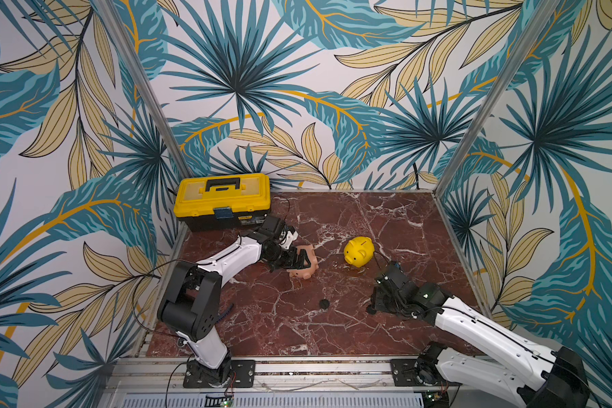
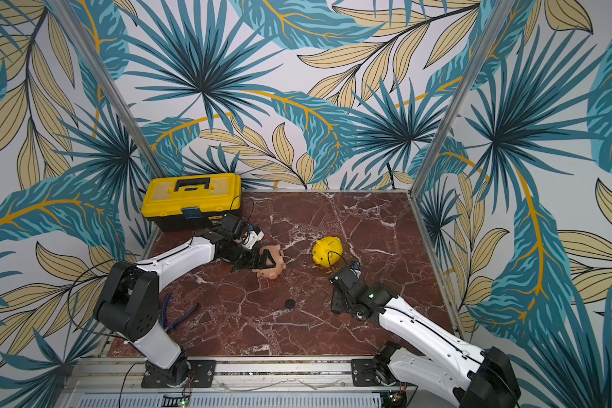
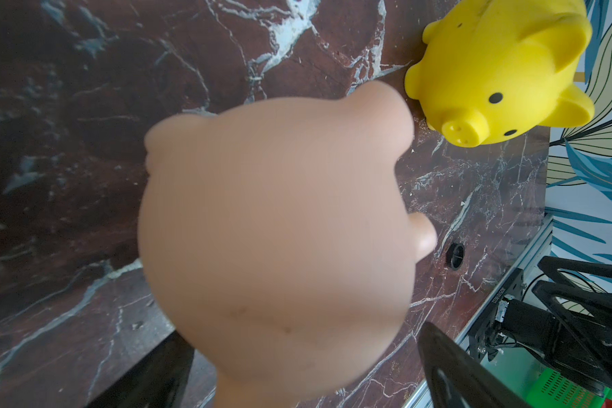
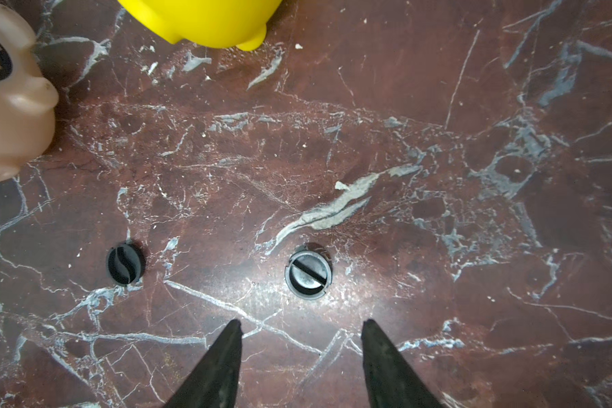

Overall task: Close piggy banks
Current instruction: Turn over the piggy bank at the center of the board, then pick up the knob at the center of the board.

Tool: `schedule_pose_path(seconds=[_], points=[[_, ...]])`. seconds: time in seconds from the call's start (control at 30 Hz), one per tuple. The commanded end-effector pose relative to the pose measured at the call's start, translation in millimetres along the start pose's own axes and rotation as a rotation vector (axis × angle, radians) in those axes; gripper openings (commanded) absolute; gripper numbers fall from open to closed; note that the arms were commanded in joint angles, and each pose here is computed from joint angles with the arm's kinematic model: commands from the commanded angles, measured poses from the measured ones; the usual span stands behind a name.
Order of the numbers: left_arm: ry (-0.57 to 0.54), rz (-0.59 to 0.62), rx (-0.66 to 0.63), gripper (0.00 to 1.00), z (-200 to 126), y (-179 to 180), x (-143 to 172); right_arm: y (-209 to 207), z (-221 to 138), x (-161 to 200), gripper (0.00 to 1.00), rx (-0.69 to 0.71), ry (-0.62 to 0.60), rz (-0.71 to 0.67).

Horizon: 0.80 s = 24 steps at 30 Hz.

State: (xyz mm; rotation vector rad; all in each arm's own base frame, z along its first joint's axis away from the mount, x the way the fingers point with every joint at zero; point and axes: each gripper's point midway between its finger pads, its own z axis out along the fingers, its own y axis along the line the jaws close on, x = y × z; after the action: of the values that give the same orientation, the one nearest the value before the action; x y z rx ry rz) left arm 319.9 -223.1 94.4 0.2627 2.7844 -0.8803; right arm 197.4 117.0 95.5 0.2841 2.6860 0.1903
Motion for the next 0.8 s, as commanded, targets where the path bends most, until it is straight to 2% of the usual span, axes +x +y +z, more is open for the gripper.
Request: schedule_pose_path(seconds=[0.0,0.33,0.53,0.67,0.77], points=[[-0.042,-0.006,0.000,1.00,-14.1,-8.9,-12.9,1.6,9.1,5.4,0.54,0.005,0.024,0.028],[-0.097,-0.006,-0.008,1.00,-37.7,-19.7,-22.7,8.9,33.4,10.6,0.45,0.028,0.070,0.017],[-0.100,0.008,0.002,0.99,-42.9,-22.7,-22.8,7.0,47.7,16.5,0.40,0.052,0.095,-0.052],[-0.086,0.005,0.012,0.99,-40.4,-21.5,-20.1,3.1,54.5,21.7,0.31,0.074,0.120,-0.116],[-0.088,0.009,0.014,0.99,-41.4,-22.4,-19.2,1.1,57.6,28.1,0.31,0.089,0.162,-0.160]])
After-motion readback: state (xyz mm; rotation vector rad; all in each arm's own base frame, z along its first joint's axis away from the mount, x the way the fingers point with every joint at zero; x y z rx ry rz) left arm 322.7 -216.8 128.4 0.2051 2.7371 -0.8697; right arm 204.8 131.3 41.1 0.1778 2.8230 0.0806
